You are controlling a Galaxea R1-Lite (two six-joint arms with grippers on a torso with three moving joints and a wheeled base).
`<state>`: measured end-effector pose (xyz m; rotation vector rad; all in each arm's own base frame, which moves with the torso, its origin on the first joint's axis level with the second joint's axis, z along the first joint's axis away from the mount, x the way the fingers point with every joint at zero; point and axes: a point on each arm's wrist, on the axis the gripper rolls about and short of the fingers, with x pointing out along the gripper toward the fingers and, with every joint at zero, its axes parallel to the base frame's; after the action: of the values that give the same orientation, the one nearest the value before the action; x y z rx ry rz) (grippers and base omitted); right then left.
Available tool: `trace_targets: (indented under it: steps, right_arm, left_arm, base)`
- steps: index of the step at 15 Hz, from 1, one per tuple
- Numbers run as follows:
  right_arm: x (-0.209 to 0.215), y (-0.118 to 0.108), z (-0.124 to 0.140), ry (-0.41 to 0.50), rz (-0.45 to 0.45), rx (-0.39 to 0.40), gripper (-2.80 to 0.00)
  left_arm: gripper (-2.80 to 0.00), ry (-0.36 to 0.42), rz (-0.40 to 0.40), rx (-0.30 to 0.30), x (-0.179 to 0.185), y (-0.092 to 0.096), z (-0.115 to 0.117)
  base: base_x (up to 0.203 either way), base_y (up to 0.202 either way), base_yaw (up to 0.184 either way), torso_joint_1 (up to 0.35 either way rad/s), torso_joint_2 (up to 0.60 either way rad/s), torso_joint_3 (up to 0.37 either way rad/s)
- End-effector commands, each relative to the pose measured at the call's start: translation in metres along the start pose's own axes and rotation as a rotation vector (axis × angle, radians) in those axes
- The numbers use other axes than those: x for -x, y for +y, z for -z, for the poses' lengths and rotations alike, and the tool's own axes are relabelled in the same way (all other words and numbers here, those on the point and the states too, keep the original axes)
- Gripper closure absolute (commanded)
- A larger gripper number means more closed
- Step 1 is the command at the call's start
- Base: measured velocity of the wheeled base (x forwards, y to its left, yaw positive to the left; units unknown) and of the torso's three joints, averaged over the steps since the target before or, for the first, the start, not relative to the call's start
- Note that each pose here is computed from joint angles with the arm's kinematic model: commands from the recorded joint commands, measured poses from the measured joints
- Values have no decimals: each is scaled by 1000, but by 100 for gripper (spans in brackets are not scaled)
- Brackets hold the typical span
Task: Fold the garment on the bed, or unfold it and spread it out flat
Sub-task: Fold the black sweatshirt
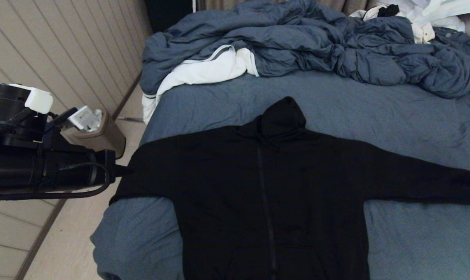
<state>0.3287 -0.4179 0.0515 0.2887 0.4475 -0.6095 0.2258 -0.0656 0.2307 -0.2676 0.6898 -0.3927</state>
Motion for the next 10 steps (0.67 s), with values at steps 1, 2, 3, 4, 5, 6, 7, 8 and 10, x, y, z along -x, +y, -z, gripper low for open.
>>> trace_targets:
  steps: [1, 2, 3, 4, 5, 6, 7, 8, 10]
  right_arm:
    - [-11, 1, 14, 26, -8, -2, -280]
    - [-11, 1, 14, 26, -8, -2, -280]
    - [-11, 0, 14, 30, -5, -3, 0]
    - [-11, 1, 16, 36, -6, -3, 0]
    - [-11, 0, 16, 38, 1, -4, 0]
    - [-11, 0, 15, 38, 4, -5, 0]
    - [-10, -1, 15, 36, 4, -7, 0]
    - [-8, -1, 12, 31, 5, -7, 0]
    - [-3, -3, 9, 30, 6, -16, 0]
  left_arm:
    - [0, 3, -1, 1, -1, 0, -1]
    - [0, 2, -1, 1, -1, 0, -1]
    - [0, 3, -2, 2, -1, 0, 0]
    - [0, 7, -1, 3, -2, 1, 1]
    - [0, 11, -1, 5, -3, 1, 1]
    - [0, 12, -1, 7, -4, 1, 1]
    - [0, 12, -2, 9, -3, 2, 1]
    - [0, 11, -1, 10, -3, 1, 1]
    - [0, 12, -2, 4, 1, 1, 5]
  base:
    - [0, 0, 0, 0, 0, 0]
    - [0, 0, 0, 0, 0, 0]
    - [0, 0, 0, 0, 0, 0]
    - [0, 0, 0, 0, 0, 0]
    - [0, 0, 0, 0, 0, 0]
    - [0, 0, 0, 0, 0, 0]
    - [0, 0, 0, 0, 0, 0]
    - [0, 0, 0, 0, 0, 0]
    - [0, 0, 0, 0, 0, 0]
